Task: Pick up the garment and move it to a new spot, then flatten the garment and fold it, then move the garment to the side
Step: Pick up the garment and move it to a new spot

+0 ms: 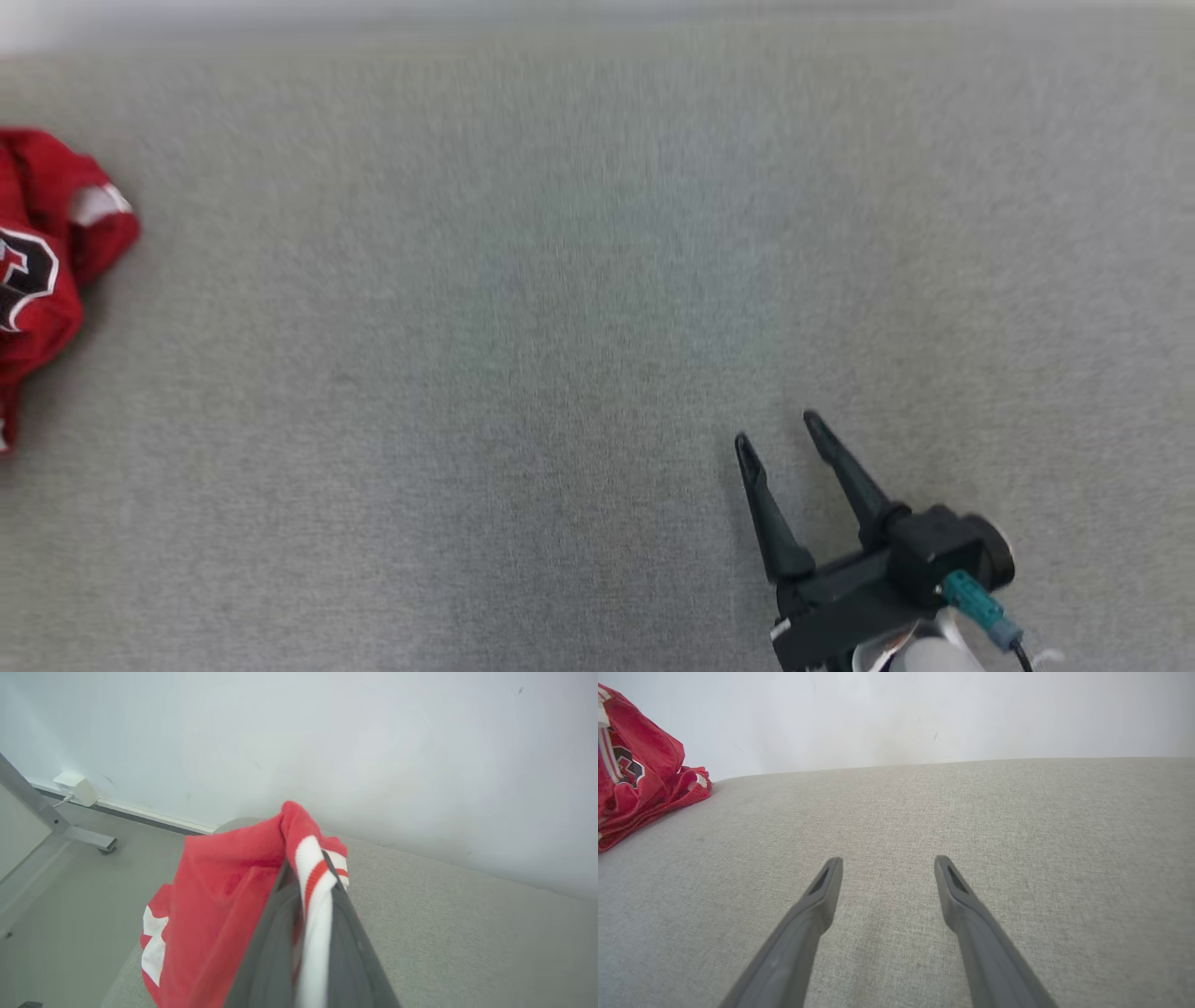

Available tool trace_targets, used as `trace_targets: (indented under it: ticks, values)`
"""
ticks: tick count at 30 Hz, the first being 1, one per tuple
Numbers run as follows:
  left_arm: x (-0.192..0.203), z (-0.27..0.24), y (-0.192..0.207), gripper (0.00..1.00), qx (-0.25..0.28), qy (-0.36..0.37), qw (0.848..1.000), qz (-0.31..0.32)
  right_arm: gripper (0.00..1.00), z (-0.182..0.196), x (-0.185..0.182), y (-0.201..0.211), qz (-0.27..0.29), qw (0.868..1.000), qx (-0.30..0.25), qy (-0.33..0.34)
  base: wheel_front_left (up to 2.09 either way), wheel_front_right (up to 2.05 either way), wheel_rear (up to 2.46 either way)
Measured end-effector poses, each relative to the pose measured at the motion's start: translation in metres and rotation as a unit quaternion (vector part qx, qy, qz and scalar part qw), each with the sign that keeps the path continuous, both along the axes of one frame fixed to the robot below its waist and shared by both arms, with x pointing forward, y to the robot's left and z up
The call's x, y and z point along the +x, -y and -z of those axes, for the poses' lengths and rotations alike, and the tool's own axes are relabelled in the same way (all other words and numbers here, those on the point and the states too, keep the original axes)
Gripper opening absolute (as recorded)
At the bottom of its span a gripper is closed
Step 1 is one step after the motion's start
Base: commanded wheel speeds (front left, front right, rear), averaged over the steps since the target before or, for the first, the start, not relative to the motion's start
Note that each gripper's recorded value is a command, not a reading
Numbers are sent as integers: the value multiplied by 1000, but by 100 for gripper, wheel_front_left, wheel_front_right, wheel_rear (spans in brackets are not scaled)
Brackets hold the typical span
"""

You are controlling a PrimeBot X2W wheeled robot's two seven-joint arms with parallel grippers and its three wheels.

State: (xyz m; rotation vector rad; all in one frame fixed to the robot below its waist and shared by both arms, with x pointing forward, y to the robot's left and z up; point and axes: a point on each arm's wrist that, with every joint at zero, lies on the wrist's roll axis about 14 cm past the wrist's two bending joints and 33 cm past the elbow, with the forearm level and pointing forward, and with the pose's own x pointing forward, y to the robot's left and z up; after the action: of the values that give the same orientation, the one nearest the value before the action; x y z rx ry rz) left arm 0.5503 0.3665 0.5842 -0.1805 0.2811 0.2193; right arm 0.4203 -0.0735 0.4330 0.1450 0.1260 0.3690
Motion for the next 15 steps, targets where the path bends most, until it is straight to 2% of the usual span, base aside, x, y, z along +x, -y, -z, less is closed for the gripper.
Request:
trace_targets:
  ticks: [2, 4, 9, 15]
  values:
    - [-4, -42, 26, 0, 22, 34, 998, 41, 100, -10, -13, -1, -1, 1000, 7, 6, 0, 0, 0]
    - [-7, -55, 35, 0, 32, 43, 997, 54, 100, -14, -18, -2, -1, 1000, 8, 9, 0, 0, 0]
    - [-26, -122, 90, 0, 45, 110, 986, 117, 100, -42, -37, 4, 8, 999, 9, 44, 0, 0, 0]
    - [-52, -189, 174, 0, 33, 195, 956, 217, 100, -72, -56, 18, 30, 996, 16, 87, 0, 0, 0]
